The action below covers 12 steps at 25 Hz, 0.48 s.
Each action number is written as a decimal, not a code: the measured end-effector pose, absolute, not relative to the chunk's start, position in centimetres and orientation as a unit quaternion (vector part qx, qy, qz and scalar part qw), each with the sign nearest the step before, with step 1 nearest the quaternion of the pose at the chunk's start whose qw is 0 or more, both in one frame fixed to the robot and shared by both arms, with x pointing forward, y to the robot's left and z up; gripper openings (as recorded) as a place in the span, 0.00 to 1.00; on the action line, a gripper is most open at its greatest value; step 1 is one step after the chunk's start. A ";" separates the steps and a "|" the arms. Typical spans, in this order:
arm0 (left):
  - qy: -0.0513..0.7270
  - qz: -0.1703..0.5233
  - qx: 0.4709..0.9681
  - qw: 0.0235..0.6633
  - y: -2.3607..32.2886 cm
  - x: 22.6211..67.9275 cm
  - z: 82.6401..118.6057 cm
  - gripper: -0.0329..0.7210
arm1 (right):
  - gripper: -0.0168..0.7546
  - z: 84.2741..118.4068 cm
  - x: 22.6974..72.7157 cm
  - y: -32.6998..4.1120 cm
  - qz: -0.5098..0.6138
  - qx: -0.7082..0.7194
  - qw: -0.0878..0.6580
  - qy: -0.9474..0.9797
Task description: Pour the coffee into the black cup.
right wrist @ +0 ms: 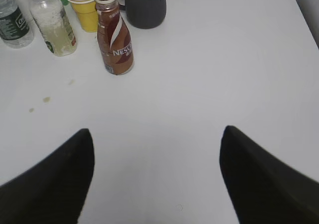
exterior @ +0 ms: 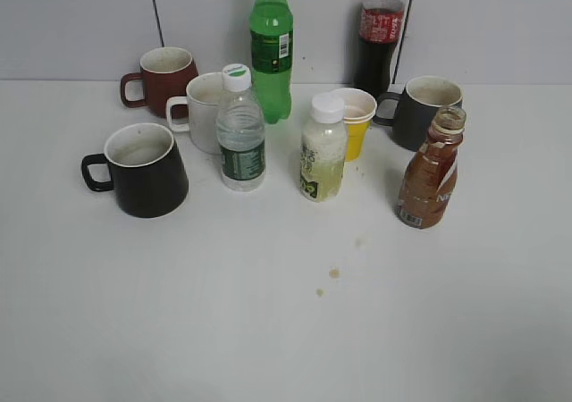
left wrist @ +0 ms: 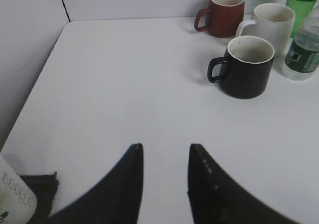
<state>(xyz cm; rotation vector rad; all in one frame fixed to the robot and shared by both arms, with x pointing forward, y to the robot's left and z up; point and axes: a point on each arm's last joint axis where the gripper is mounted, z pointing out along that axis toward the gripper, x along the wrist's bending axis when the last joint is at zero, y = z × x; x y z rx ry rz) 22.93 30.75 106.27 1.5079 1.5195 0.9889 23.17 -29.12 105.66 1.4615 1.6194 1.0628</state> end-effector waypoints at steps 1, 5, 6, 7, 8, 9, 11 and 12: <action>0.596 0.388 0.591 0.382 30.8 22.9 106.3 0.36 | 0.78 105.7 23.2 -29.1 0.410 0.564 0.350 0.625; 0.596 0.388 0.591 0.382 30.8 22.9 106.3 0.36 | 0.78 105.7 23.2 -29.1 0.410 0.564 0.350 0.625; 0.596 0.388 0.591 0.382 30.8 22.9 106.3 0.36 | 0.78 105.7 23.2 -29.1 0.410 0.564 0.350 0.625; 0.596 0.388 0.591 0.382 30.8 22.9 106.3 0.36 | 0.78 105.7 23.2 -29.1 0.410 0.564 0.350 0.625; 0.596 0.388 0.591 0.382 30.8 22.9 106.3 0.36 | 0.78 105.7 23.2 -29.1 0.410 0.564 0.350 0.625; 0.596 0.388 0.591 0.382 30.8 22.9 106.3 0.36 | 0.78 105.7 23.2 -29.1 0.410 0.564 0.350 0.625; 0.596 0.388 0.591 0.382 30.8 22.9 106.3 0.36 | 0.78 105.7 23.2 -29.1 0.410 0.564 0.350 0.625; 0.596 0.388 0.591 0.382 30.8 22.9 106.3 0.36 | 0.78 105.7 23.2 -29.1 0.410 0.564 0.350 0.625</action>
